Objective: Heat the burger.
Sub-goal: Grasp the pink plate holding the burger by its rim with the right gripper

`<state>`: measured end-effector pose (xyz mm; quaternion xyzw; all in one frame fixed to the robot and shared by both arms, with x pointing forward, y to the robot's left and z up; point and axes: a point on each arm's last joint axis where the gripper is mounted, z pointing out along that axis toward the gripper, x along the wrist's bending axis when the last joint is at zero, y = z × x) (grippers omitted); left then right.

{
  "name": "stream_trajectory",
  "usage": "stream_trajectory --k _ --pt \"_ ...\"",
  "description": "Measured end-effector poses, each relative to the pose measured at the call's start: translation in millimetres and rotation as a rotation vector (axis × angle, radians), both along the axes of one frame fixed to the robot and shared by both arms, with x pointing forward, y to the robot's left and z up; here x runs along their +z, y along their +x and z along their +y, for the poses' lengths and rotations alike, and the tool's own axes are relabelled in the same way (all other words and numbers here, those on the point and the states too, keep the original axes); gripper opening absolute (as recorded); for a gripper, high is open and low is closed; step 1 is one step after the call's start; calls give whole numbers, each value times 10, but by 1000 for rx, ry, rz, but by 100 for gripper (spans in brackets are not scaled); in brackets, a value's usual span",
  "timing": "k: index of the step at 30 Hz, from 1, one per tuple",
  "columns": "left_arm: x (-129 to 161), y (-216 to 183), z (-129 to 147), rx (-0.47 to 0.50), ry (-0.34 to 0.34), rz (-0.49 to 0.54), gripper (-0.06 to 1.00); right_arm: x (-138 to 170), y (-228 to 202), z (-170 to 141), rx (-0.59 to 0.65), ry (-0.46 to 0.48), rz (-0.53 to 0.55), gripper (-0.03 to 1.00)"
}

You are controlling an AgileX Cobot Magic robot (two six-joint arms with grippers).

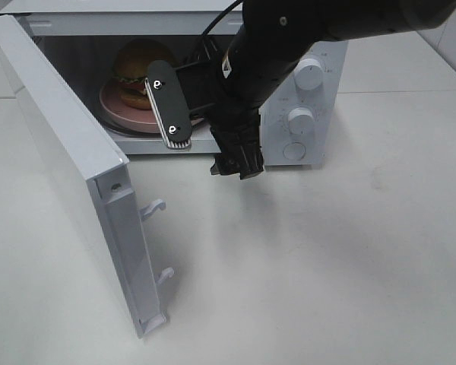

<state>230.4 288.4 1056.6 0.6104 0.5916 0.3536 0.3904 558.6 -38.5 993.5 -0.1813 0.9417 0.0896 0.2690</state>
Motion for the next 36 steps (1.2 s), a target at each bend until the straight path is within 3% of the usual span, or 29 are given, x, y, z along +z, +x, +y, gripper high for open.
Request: stream_trajectory --k 25,36 --pt "0 0 0 0 0 0 99 -384 601 462 -101 47 -29 89" --pt "0 0 0 0 0 0 99 -523 814 609 -154 64 -18 81"
